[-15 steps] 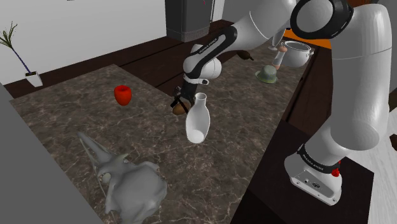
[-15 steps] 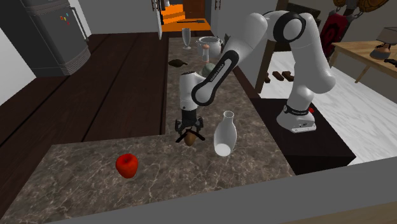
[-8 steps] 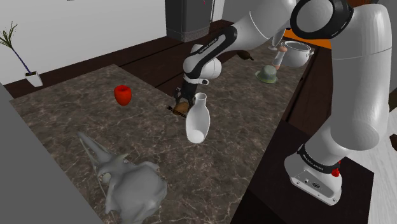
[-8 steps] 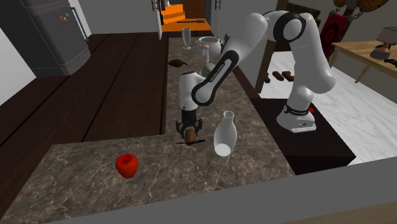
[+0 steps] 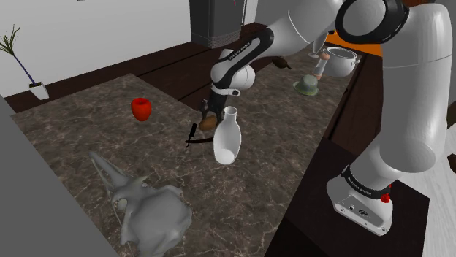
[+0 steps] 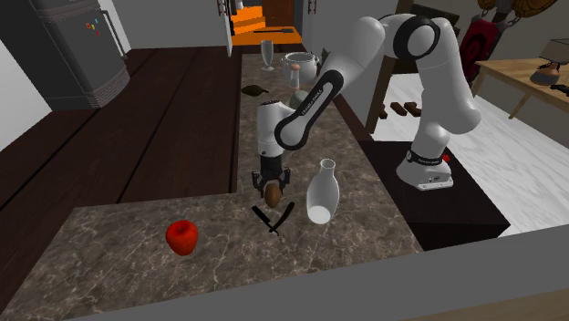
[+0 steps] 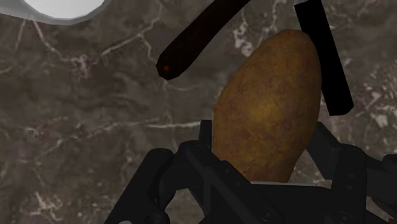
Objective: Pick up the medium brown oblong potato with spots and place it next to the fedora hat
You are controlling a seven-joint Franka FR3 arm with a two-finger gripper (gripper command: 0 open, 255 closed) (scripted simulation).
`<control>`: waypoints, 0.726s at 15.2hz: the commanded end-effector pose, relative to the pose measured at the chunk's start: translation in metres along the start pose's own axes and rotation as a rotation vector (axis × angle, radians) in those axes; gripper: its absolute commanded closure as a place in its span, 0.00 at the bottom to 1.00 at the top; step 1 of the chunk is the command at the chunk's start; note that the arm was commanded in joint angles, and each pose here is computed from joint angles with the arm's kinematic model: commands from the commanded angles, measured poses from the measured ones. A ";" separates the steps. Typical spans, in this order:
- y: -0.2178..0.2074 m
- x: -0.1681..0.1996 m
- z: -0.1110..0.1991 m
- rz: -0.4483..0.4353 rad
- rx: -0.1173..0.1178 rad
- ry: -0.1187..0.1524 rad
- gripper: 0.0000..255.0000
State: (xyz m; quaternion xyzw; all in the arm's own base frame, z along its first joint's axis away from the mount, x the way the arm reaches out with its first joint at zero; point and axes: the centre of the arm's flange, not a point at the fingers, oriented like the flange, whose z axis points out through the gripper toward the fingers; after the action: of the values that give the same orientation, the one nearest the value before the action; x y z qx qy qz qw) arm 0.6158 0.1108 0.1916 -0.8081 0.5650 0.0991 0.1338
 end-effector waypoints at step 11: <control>-0.007 -0.019 -0.059 0.000 0.000 0.000 1.00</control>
State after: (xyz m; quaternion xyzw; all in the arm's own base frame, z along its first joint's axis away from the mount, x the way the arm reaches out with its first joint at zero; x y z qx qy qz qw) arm 0.6159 0.1112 0.2479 -0.8081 0.5650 0.0989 0.1340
